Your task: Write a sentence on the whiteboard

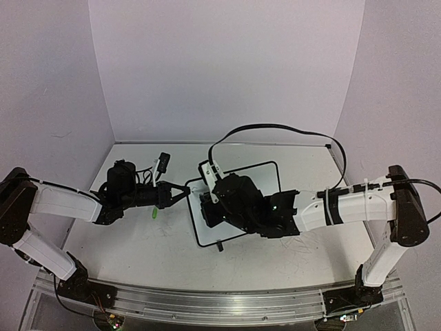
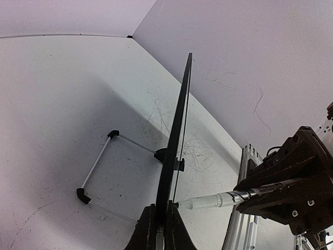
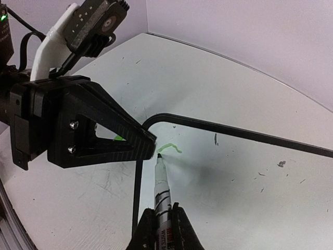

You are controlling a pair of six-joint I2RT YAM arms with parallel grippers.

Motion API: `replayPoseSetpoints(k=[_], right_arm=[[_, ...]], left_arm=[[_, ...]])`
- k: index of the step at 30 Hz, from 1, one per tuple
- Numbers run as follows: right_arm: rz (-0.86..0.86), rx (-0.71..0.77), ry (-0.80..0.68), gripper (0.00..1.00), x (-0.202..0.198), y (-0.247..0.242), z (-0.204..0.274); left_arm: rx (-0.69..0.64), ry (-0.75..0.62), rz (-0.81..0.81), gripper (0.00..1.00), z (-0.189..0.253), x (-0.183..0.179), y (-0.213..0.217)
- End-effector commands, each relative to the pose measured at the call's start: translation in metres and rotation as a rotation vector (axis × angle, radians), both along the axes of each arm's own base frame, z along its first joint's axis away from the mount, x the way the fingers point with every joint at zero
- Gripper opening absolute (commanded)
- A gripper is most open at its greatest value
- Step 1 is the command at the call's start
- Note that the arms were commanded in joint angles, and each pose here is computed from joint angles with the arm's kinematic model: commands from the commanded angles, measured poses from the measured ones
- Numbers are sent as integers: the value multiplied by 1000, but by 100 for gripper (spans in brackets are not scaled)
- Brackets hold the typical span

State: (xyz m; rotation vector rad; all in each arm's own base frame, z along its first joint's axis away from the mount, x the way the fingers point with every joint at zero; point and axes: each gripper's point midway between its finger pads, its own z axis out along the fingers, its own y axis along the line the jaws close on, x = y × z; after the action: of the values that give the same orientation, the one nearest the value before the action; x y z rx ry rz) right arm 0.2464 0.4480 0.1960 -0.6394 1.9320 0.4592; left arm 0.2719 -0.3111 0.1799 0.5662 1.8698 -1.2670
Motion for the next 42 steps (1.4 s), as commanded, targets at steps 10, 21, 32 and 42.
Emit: replayPoseSetpoints(k=[10, 21, 32, 42], right_arm=[[-90, -5, -14, 0, 7, -17, 2], [-116, -15, -3, 0, 7, -25, -4], [-123, -20, 15, 0, 5, -30, -10], [-96, -16, 44, 0, -1, -28, -16]], left_arm=[[-47, -73, 11, 0, 28, 5, 0], [-47, -72, 12, 0, 28, 5, 1], [-46, -72, 12, 0, 27, 6, 0], [-48, -73, 9, 0, 28, 6, 0]])
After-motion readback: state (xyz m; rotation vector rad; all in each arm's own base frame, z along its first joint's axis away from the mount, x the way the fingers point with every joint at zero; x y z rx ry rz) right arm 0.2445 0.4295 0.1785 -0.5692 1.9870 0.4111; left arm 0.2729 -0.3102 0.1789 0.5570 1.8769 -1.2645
